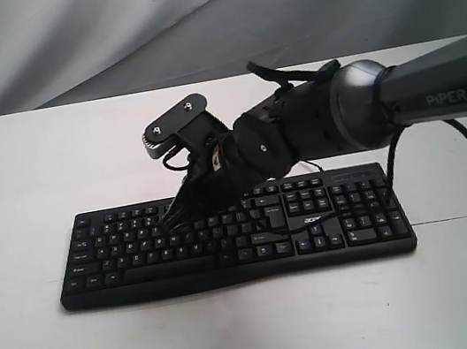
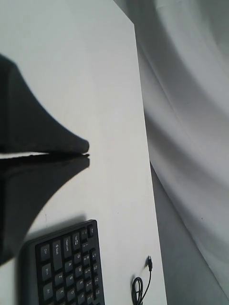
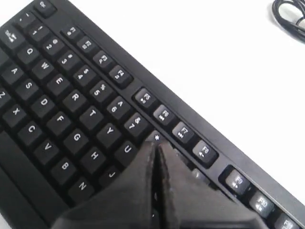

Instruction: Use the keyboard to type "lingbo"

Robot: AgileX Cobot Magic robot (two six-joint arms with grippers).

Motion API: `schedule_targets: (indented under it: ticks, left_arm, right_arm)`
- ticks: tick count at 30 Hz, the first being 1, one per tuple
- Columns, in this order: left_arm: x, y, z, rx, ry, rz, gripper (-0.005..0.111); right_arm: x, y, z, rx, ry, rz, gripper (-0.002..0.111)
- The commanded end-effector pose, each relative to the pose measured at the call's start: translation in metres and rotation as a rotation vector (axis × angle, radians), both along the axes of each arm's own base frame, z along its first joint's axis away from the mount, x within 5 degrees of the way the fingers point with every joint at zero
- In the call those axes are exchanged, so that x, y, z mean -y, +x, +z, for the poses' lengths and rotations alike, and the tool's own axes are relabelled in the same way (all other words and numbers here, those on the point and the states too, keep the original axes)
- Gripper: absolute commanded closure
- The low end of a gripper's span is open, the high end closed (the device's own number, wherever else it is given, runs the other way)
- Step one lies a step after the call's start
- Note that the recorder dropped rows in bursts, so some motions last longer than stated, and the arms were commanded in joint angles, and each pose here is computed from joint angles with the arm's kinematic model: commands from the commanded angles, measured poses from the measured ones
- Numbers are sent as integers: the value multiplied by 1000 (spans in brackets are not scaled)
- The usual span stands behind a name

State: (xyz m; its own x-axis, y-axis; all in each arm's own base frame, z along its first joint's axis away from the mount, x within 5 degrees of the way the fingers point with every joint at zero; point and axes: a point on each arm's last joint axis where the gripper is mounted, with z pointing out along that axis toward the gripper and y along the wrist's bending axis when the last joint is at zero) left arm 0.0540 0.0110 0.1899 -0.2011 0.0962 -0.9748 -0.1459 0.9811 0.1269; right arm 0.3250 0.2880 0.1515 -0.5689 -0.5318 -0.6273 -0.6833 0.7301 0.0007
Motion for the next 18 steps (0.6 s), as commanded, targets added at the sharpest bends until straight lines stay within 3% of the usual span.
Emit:
schedule_targets:
  ticks: [1, 18]
  left_arm:
    - [1, 0, 0, 10, -5, -8, 107]
    - [1, 0, 0, 10, -5, -8, 107]
  right_arm:
    - [-5, 7, -5, -9, -15, 4, 108]
    - [-9, 5, -21, -40, -37, 12, 108]
